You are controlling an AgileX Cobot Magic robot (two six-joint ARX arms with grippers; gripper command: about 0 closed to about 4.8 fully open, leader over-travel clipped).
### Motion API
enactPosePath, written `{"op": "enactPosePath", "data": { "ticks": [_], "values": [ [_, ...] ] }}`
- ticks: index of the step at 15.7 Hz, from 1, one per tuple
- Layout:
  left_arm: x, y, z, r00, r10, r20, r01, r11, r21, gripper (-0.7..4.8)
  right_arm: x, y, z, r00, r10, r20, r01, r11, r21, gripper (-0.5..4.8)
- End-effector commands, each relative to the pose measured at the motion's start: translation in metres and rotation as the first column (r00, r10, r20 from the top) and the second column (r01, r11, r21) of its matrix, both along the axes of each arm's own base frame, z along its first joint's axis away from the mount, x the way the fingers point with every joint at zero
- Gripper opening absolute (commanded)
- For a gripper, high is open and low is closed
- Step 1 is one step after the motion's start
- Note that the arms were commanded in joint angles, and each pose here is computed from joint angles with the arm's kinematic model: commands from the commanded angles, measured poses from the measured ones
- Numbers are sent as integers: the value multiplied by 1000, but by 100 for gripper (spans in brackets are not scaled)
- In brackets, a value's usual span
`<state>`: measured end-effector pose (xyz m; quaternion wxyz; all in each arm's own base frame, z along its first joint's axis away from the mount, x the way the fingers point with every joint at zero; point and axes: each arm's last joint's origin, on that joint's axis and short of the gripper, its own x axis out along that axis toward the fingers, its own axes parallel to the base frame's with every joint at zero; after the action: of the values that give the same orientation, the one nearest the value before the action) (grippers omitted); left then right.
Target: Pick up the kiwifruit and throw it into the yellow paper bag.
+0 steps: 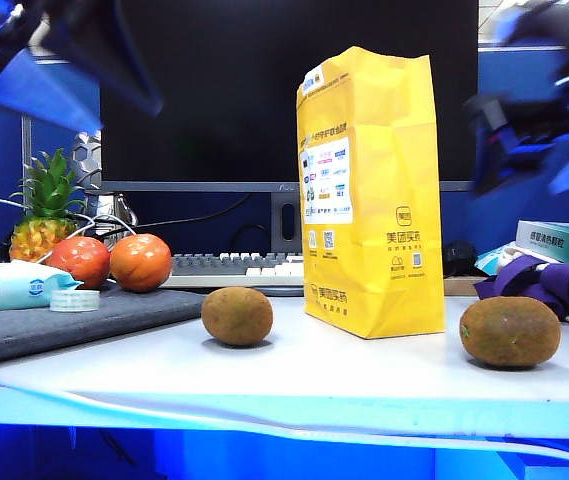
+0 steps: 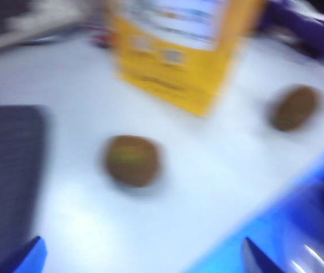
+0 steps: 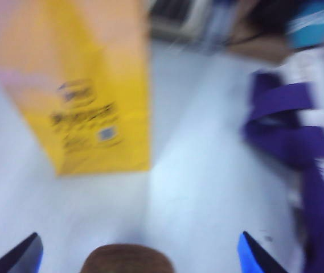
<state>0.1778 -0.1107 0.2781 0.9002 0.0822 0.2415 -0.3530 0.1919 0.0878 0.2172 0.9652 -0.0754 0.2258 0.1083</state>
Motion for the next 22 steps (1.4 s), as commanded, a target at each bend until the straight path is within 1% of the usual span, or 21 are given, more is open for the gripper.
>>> {"op": "enactPosePath", "data": {
  "ticks": [1, 3, 6, 7, 8, 9, 11, 13, 16, 17, 18, 19, 20, 22],
  "values": [
    [-3, -3, 8, 991, -133, -27, 132, 990, -49, 479, 13, 7, -6, 991, 48, -121, -63, 991, -115, 479],
    [-4, -3, 8, 990, -135, -49, 133, 990, -43, 479, 23, 5, -16, 977, 36, -212, -69, 986, -150, 479],
    [-5, -2, 7, 989, -136, -62, 133, 990, -38, 479, 32, -2, -26, 958, 78, -276, -104, 992, -78, 479],
    [-4, -2, 7, 989, -136, -62, 134, 990, -38, 479, 35, -4, -29, 952, 95, -292, -113, 993, -44, 479],
    [-4, -2, 7, 989, -136, -60, 134, 990, -39, 479, 39, -7, -32, 945, 132, -299, -134, 991, 16, 479],
    [-4, -2, 7, 989, -136, -60, 134, 990, -39, 479, 42, -8, -33, 945, 138, -297, -131, 990, 43, 479],
    [-4, -2, 7, 989, -136, -59, 134, 990, -39, 479, 46, -10, -37, 945, 126, -302, -116, 992, 49, 479],
    [-4, -3, 7, 989, -133, -65, 130, 991, -42, 479, 49, -7, -47, 923, 168, -345, -145, 985, 91, 479],
    [-4, -3, 7, 989, -132, -65, 130, 991, -43, 479, 51, -6, -56, 909, 163, -383, -134, 986, 100, 479],
    [-4, -3, 7, 989, -132, -65, 130, 991, -43, 479, 52, -6, -59, 905, 161, -393, -133, 986, 97, 471],
    [-4, -3, 7, 989, -132, -66, 129, 991, -43, 479, 52, -6, -59, 904, 160, -397, -133, 987, 96, 165],
    [-4, -3, 7, 989, -131, -66, 129, 991, -43, 479, 52, -6, -59, 905, 160, -395, -134, 987, 93, 51],
    [-4, -3, 7, 989, -130, -66, 128, 991, -44, 479, 52, -6, -59, 906, 160, -392, -134, 987, 93, 16],
    [-4, -3, 8, 990, -129, -59, 126, 991, -46, 479, 54, -5, -56, 915, 163, -369, -136, 986, 98, 11]
  ]
}}
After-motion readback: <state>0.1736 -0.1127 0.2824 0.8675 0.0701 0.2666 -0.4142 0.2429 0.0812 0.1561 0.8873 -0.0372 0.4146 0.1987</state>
